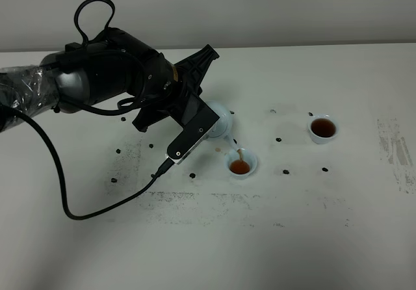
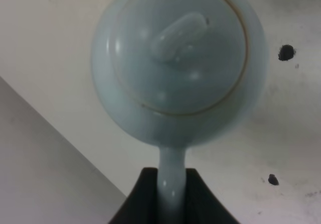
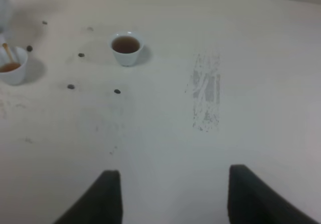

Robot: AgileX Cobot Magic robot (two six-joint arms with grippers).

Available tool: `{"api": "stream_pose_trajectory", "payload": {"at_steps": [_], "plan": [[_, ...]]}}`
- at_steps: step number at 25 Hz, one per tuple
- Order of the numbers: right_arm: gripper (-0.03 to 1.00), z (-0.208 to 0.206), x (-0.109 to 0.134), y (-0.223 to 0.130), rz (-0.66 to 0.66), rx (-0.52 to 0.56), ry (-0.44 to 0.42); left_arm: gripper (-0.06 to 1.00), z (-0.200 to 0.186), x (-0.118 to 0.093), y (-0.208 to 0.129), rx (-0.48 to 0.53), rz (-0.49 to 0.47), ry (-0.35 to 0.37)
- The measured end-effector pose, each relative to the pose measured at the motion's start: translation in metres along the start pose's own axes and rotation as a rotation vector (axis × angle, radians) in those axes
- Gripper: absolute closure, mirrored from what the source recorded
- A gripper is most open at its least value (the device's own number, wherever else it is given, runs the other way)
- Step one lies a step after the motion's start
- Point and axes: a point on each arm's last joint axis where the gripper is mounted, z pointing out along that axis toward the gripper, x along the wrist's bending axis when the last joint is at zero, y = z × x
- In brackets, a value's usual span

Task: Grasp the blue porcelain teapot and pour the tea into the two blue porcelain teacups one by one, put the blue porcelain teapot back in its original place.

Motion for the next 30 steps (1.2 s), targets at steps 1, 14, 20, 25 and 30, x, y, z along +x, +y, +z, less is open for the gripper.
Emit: {"api": "stream_pose_trajectory", "payload": {"at_steps": [1,14,20,25,30], "plan": [[0.51,0.0,0.0,0.0,0.0,0.0,0.0,0.88,0.0,0.0,0.0,0.0,0.0,0.0],[0.51,0.0,0.0,0.0,0.0,0.0,0.0,0.88,-0.0004,0.0028,0.0042,-0.002,0.016,0.012],[0.51,0.0,0.0,0.0,0.0,0.0,0.0,0.88,-0.0006,0.0044,0.007,0.002,0.035,0.015],[0.51,0.0,0.0,0.0,0.0,0.0,0.0,0.88,-0.0006,0.0044,0.0069,0.003,0.037,0.015],[0.51,0.0,0.0,0.0,0.0,0.0,0.0,0.88,-0.0006,0.0044,0.0067,0.005,0.041,0.014]]}}
